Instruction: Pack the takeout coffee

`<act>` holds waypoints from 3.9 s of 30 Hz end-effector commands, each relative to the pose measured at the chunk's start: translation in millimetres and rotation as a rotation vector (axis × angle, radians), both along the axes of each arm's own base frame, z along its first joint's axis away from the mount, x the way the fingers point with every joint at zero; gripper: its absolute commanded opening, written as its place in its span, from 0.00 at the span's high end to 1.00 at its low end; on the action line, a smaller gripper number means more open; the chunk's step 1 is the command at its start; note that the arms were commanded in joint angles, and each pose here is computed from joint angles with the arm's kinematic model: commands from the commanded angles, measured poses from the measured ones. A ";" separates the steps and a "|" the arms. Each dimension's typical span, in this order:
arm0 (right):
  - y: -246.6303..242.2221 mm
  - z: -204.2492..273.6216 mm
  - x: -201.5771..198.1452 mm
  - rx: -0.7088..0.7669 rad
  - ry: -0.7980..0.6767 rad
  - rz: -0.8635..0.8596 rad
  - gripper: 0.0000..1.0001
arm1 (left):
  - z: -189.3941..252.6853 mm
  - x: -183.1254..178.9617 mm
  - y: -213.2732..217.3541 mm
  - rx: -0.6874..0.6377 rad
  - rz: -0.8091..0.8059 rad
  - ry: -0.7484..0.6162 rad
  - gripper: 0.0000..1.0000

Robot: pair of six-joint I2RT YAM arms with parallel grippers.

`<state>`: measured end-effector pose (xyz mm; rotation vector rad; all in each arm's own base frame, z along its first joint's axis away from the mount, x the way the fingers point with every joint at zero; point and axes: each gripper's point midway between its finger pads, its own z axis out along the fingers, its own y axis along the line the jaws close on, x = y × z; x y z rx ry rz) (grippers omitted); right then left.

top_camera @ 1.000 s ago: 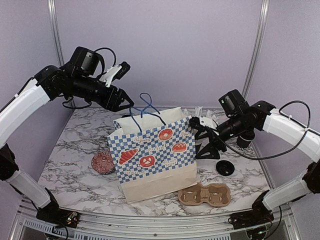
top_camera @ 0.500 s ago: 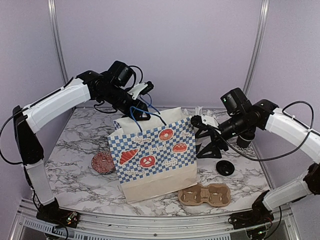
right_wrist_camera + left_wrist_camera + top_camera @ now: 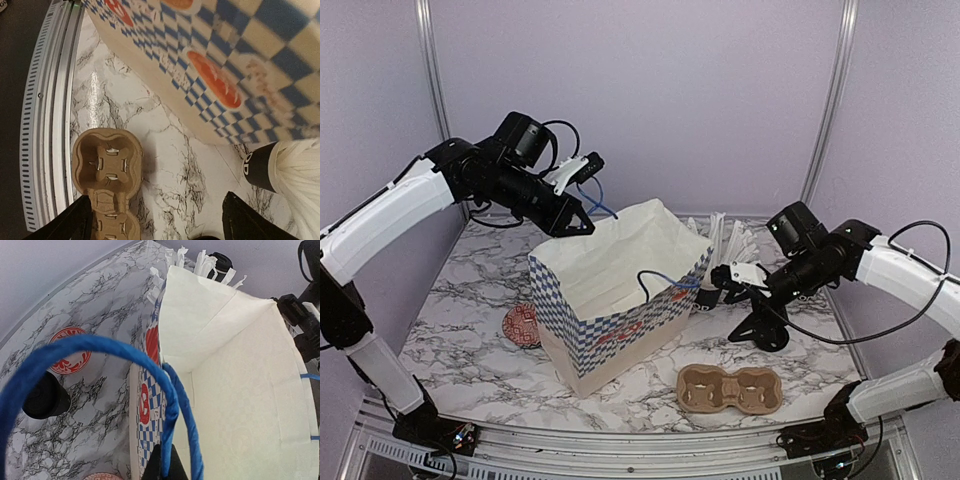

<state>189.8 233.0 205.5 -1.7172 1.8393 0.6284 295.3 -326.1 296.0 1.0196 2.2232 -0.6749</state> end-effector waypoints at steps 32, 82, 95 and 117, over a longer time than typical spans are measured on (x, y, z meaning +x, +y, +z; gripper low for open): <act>-19.5 -127.7 -77.8 -0.392 0.010 0.221 0.46 | -19.7 19.3 24.7 0.102 0.182 -0.008 0.47; -16.8 -113.2 -50.3 -0.369 0.011 0.068 0.70 | -18.3 14.9 26.9 0.096 0.173 -0.007 0.46; 13.2 0.3 -68.3 -0.044 0.006 0.216 0.75 | -19.4 9.5 5.8 0.060 0.052 0.018 0.86; 54.0 246.0 -24.1 0.387 -0.429 0.276 0.73 | 0.8 -49.5 -29.3 -0.111 -0.295 0.097 1.00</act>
